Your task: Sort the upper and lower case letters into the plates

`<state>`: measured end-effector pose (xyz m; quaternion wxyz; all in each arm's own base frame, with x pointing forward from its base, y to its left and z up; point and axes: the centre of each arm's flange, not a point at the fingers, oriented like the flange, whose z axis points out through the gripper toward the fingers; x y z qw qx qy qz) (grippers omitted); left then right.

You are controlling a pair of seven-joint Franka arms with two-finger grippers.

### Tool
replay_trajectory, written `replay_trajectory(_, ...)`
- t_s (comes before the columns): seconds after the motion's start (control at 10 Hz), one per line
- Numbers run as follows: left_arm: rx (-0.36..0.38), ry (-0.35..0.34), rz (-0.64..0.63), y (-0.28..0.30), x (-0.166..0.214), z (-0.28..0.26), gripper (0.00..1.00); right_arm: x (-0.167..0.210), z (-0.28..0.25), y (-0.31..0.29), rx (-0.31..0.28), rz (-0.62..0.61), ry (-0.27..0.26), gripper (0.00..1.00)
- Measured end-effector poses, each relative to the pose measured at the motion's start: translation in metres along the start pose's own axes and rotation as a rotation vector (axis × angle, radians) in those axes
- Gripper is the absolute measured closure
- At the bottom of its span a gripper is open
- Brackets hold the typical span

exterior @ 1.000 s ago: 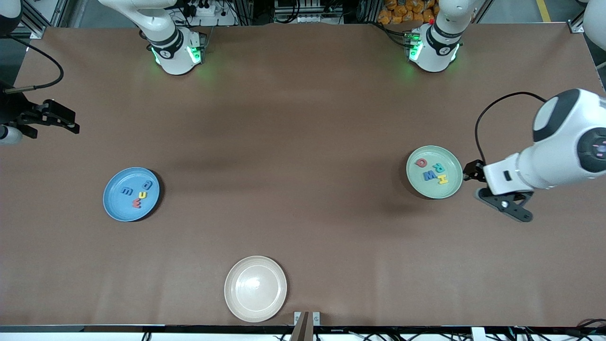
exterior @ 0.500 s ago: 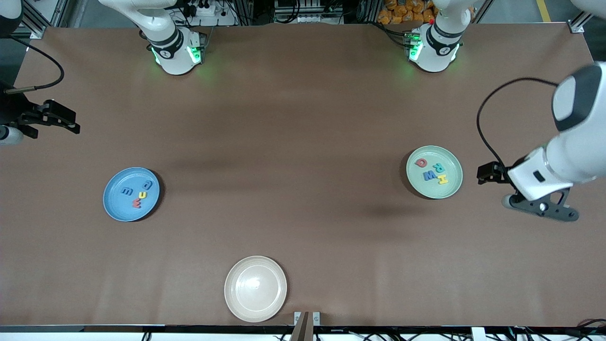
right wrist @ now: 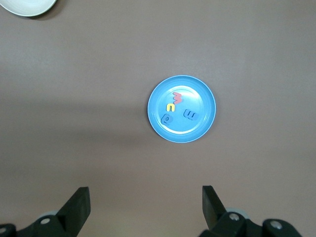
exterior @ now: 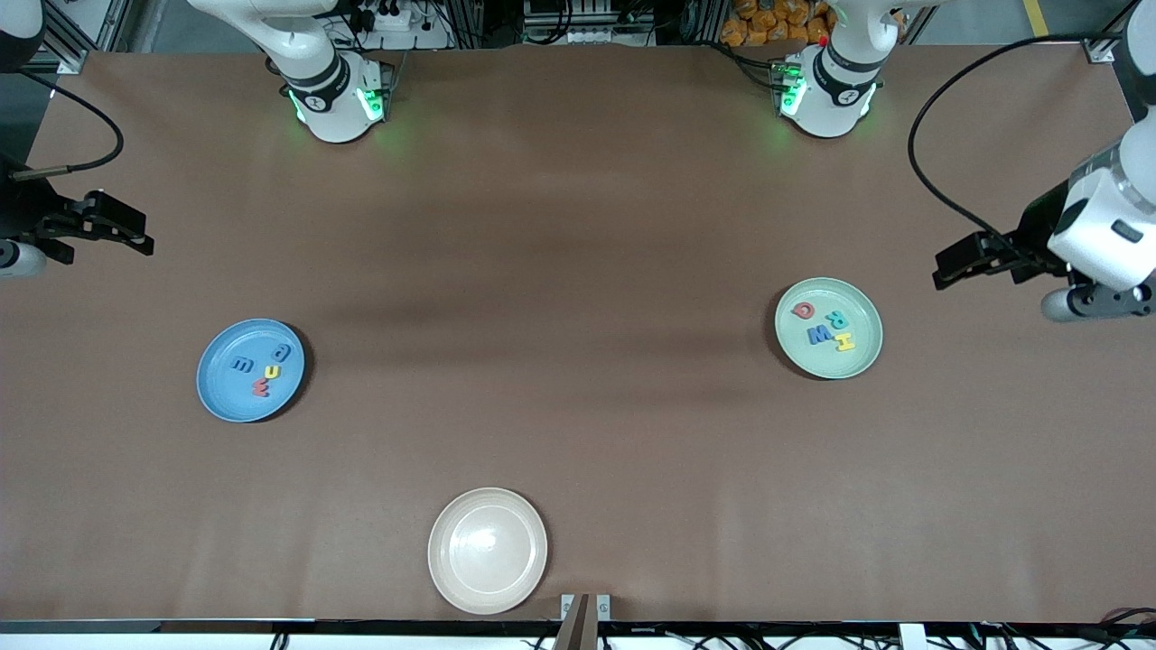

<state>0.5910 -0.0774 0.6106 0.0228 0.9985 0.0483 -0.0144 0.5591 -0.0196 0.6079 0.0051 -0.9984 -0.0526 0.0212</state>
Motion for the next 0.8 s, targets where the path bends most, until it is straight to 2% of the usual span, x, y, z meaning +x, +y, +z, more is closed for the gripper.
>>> replay_trajectory(0.4,0.019,-0.025,0.07,0.039,-0.027,0.009,0.0,0.0,0.0,0.0,0.0,0.0,-0.001,0.0)
replay_trajectory(0.8,0.026,-0.032,0.045,0.024,-0.029,0.011,0.0,0.0,0.0,0.0,0.0,0.0,-0.001,0.0)
